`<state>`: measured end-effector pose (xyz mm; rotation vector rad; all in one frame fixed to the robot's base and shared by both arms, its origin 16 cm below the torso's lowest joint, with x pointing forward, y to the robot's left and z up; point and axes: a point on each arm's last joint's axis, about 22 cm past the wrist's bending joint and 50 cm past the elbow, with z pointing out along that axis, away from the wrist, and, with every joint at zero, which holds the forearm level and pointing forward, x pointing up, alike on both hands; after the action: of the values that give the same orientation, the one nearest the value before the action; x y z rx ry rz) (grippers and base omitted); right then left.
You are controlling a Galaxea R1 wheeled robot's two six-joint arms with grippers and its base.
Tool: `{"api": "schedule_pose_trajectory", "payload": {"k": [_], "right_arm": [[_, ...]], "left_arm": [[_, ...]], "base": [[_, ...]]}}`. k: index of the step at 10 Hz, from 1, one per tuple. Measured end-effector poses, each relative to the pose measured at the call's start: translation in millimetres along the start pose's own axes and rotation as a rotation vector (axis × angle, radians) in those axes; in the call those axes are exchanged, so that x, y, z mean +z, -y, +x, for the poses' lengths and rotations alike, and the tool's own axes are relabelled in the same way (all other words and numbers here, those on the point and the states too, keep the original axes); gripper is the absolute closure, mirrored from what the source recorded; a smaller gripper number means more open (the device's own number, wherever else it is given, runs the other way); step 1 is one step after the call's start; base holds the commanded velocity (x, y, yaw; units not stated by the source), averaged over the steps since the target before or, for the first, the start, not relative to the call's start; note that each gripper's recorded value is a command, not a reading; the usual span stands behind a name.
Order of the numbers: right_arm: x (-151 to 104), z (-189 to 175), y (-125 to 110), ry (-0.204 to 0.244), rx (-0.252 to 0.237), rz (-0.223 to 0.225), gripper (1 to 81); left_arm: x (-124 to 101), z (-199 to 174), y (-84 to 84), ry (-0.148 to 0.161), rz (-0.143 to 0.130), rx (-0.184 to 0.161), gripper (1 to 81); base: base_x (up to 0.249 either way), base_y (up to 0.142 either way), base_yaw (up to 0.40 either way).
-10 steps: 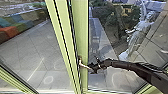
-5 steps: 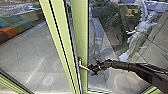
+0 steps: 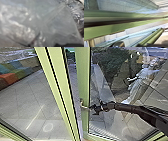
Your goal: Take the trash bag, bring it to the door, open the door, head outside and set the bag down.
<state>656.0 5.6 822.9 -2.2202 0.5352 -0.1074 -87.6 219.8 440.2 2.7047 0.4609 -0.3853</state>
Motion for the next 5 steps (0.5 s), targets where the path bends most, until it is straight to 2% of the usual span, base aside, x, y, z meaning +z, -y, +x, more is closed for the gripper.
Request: {"api": "schedule_pose_trajectory", "payload": {"k": [3, 4, 5], "right_arm": [[-34, 59, 7, -0.125, 0.049, 0.059, 1.0], [-52, 79, -34, -0.148, 0.05, -0.041, 1.0], [-68, 97, -88, -0.18, 0.12, -0.107, 1.0]], "left_arm": [[0, -6, 1.5, 0.008, 0.002, -0.004, 81.1], [0, -6, 1.6, 0.008, 0.002, -0.004, 81.1], [0, -7, 1.3, 0.01, 0.002, -0.005, 81.1]], "base": [[0.0, 0.0, 0.0], [0.0, 0.0, 0.0], [0.0, 0.0, 0.0]]}}
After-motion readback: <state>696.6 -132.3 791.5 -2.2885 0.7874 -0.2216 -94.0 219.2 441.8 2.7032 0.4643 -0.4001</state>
